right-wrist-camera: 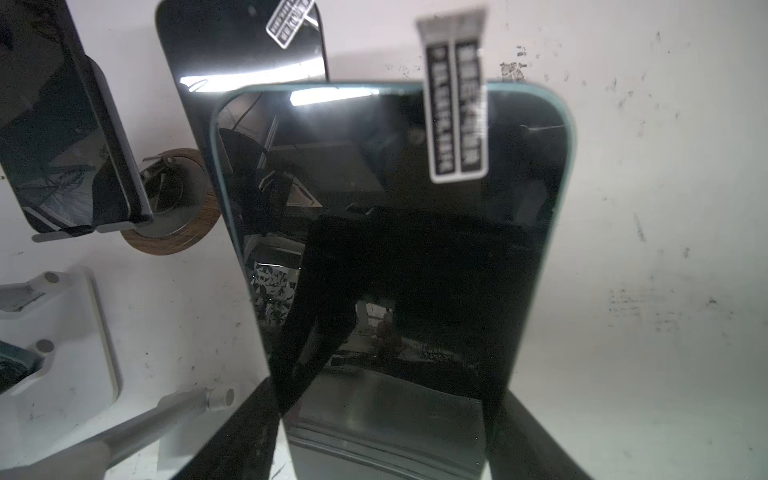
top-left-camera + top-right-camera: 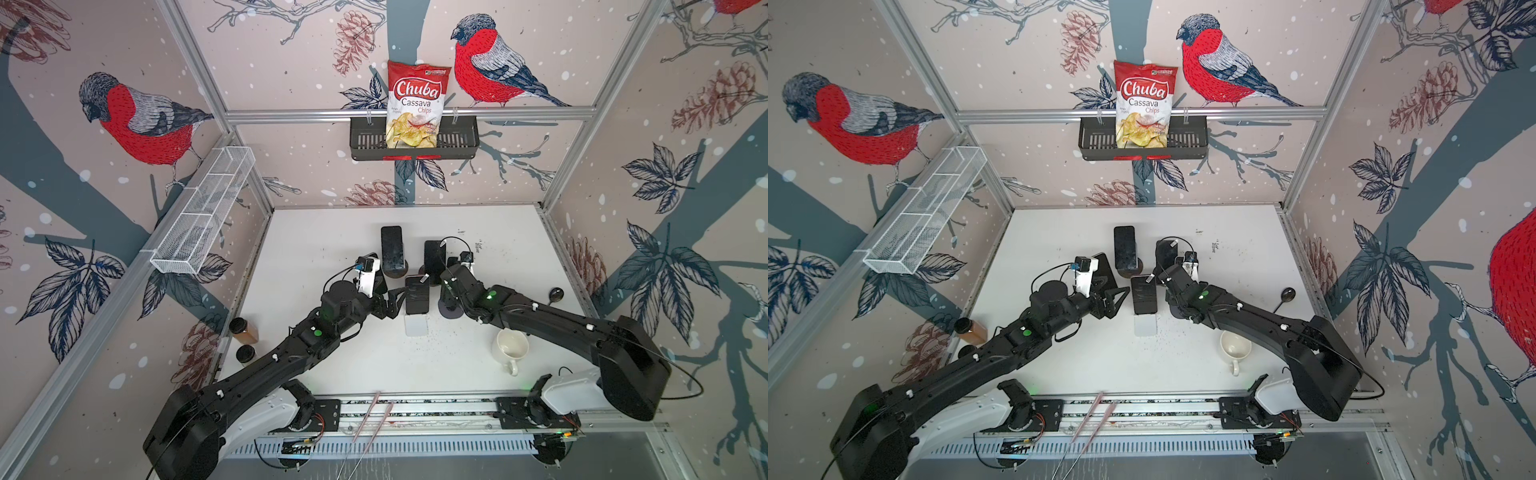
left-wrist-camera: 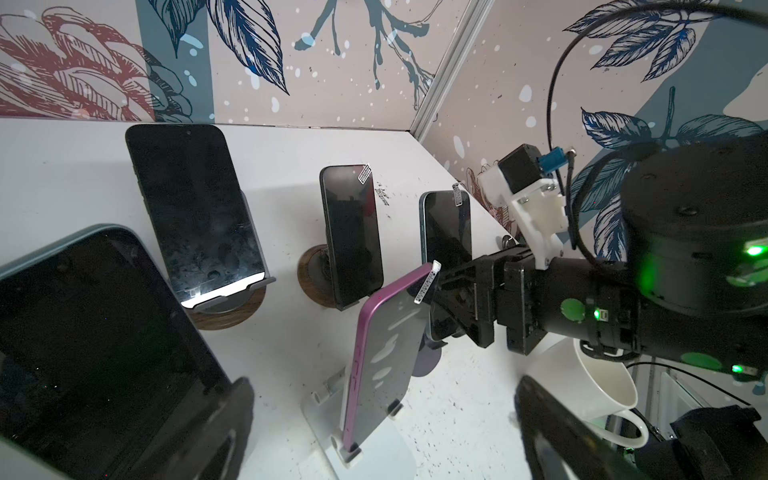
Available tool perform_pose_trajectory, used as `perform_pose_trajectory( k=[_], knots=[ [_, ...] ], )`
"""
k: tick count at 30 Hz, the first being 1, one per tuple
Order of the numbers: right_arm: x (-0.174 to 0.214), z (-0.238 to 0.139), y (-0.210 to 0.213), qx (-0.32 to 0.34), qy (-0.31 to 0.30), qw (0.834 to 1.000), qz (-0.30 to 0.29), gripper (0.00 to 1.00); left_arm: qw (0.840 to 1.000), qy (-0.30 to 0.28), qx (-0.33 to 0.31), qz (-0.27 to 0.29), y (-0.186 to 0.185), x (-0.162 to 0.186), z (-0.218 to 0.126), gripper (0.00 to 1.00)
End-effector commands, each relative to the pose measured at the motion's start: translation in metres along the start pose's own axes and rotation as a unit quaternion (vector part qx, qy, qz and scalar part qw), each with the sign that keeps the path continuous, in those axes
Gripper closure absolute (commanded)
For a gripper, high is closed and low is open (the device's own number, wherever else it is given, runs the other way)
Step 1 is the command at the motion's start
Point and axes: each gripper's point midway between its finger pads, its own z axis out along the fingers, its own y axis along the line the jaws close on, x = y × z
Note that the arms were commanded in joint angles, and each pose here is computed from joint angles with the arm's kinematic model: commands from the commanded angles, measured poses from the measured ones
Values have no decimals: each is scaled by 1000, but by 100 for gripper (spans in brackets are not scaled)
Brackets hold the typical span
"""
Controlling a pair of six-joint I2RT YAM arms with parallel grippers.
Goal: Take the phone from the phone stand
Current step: 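Lift the teal-edged phone off the dark round stand with the right gripper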
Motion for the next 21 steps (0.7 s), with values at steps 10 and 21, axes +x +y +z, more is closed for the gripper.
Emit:
perform_pose_trajectory(
  k=[10, 21],
  knots=[
    [-47, -27, -14, -25, -23, 999, 11, 40, 998, -23, 44, 28, -16, -9, -3, 3],
    [-87, -44, -68, -26, -50, 998, 35, 41, 998, -36, 44, 35, -17, -11, -9, 3]
  ],
)
